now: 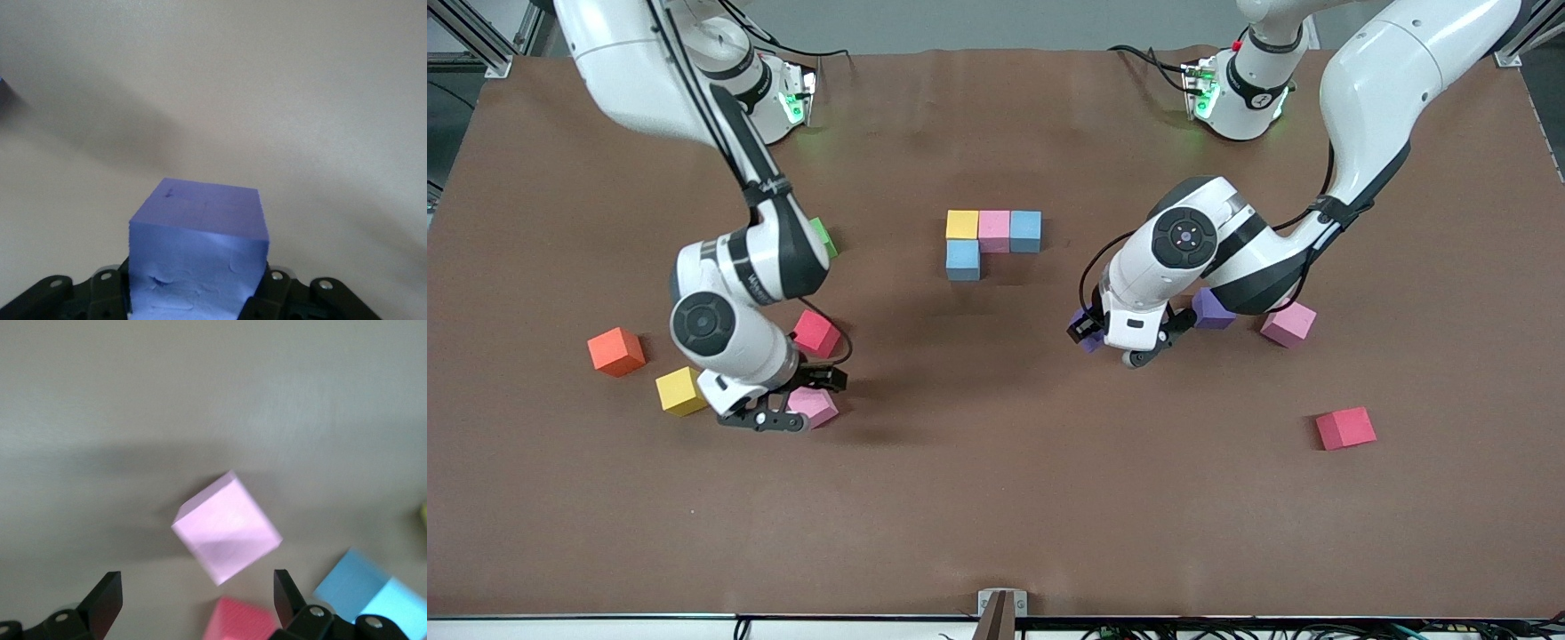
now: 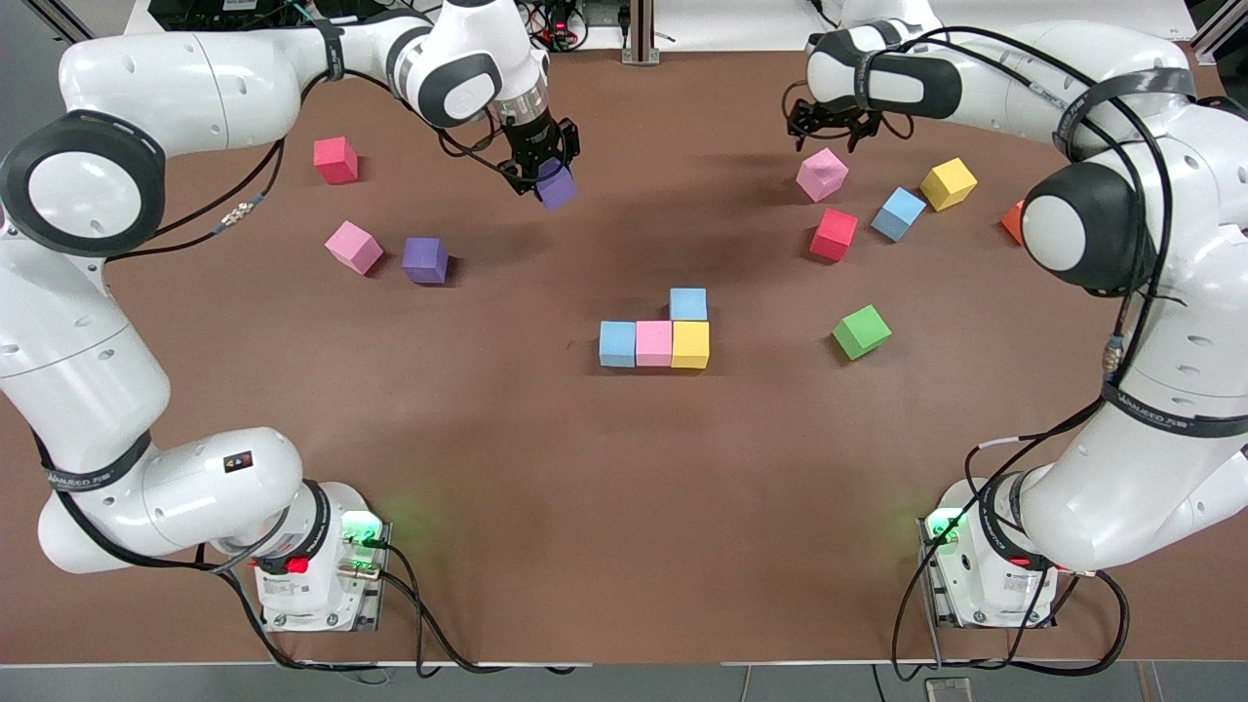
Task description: Arrange 11 blocks into digit 3
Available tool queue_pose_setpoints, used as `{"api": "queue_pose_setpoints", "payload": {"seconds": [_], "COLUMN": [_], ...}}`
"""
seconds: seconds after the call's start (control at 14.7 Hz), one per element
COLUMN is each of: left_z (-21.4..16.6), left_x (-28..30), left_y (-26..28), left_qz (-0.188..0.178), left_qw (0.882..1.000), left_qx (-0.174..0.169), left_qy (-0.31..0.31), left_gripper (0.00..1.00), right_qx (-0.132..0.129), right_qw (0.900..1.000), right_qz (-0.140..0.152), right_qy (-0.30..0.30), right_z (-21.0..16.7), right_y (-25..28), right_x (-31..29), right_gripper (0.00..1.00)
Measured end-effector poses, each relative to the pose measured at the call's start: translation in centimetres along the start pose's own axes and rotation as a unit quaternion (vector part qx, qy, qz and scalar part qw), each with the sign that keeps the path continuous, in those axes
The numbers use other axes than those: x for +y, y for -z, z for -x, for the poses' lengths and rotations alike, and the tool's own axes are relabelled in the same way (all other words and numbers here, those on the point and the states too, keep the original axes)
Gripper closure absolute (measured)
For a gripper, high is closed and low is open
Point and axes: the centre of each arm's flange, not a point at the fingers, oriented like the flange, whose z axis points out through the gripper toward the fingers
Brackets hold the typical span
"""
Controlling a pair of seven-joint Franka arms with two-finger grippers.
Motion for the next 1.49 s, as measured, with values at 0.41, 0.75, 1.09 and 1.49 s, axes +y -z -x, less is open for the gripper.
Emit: {"api": "queue_pose_setpoints", "payload": {"seconds": [0.41, 0.75, 1.09, 1.49], "left_z": [-0.6, -1.4, -1.2, -0.8], "left_x": [0.2, -0.1, -0.1, 0.0], "left_y": [0.4, -0.4, -1.2, -1.6], "left_qz": [0.005, -0.001, -0.005, -0.009], "left_qw": [1.0, 1.0, 1.0, 0.999], "left_qx": [0.003, 0.001, -0.004, -0.007], "left_qy": [0.005, 0.014, 0.025, 0.032], "left_gripper": [0.38, 0.38, 0.38, 0.38], "right_qx": [0.013, 0.0, -0.003, -0.011], "right_qw": [0.98, 0.975, 0.974, 0.972], "right_qz": [0.002, 0.013, 0.015, 0.014], "right_qy": [0.199, 0.222, 0.226, 0.235], "right_z": [-2.5, -2.5, -2.5, -2.2], "right_y": [-0.9, -3.4, -4.1, -4.7], "right_x": [0.4, 0.5, 0.4, 0.0], "right_gripper": [0.0, 0.0, 0.0, 0.0]}}
